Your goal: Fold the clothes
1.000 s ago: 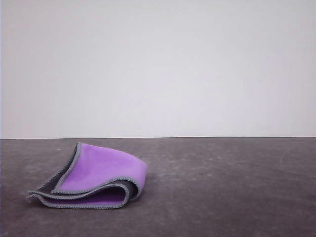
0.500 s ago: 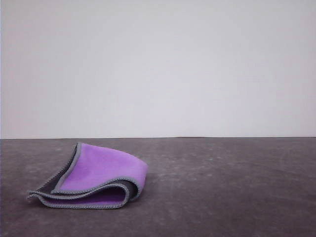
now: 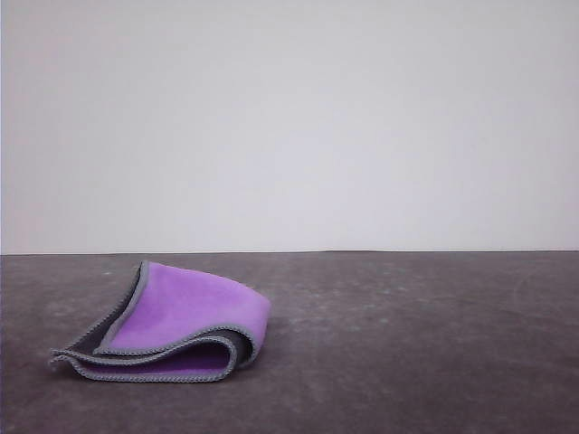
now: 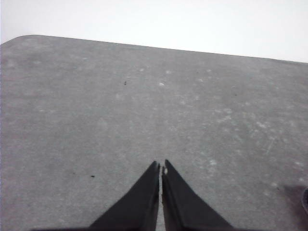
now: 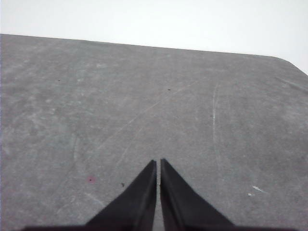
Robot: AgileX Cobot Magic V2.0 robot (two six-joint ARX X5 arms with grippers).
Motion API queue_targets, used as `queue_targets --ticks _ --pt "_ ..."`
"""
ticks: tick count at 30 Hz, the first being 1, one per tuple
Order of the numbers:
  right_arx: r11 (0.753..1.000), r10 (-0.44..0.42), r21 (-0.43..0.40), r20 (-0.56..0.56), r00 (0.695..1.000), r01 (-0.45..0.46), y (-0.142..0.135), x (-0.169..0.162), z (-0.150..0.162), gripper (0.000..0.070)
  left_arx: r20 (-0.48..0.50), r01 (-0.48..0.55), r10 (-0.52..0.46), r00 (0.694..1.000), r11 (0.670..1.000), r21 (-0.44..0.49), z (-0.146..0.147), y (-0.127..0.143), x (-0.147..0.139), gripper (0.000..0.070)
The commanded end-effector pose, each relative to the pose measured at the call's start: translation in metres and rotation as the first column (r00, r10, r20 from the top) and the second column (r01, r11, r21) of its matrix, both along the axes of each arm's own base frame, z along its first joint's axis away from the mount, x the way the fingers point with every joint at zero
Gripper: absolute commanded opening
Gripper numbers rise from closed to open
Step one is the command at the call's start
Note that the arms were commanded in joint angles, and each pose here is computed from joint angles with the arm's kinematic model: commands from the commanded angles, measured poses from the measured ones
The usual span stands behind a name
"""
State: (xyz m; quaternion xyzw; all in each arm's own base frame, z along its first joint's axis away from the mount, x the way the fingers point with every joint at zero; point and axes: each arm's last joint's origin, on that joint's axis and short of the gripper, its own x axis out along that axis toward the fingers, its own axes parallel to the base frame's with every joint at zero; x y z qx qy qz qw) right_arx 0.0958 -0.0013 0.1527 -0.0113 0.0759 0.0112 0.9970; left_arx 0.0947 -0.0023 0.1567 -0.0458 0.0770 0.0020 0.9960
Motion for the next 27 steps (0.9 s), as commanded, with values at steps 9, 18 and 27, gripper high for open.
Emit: queue_targets --ticks 9,18,27 --pt "1.0 -0.007 0.013 0.004 1.0 0.007 -0.0003 0.0002 -0.0004 0.0012 -0.016 -0.004 0.004 1.0 1.0 0.007 -0.0065 0.0001 0.001 0.0" --pt "1.0 -0.007 0.013 0.004 1.0 0.007 -0.0003 0.0002 -0.0004 0.0012 -0.016 -0.004 0.004 1.0 1.0 0.007 -0.0065 0.0001 0.001 0.0" --pt "1.0 -0.007 0.013 0.004 1.0 0.007 -0.0003 0.0003 -0.0003 0.0012 -0.016 -0.004 0.004 1.0 1.0 0.007 -0.0065 0.0001 0.001 0.0"
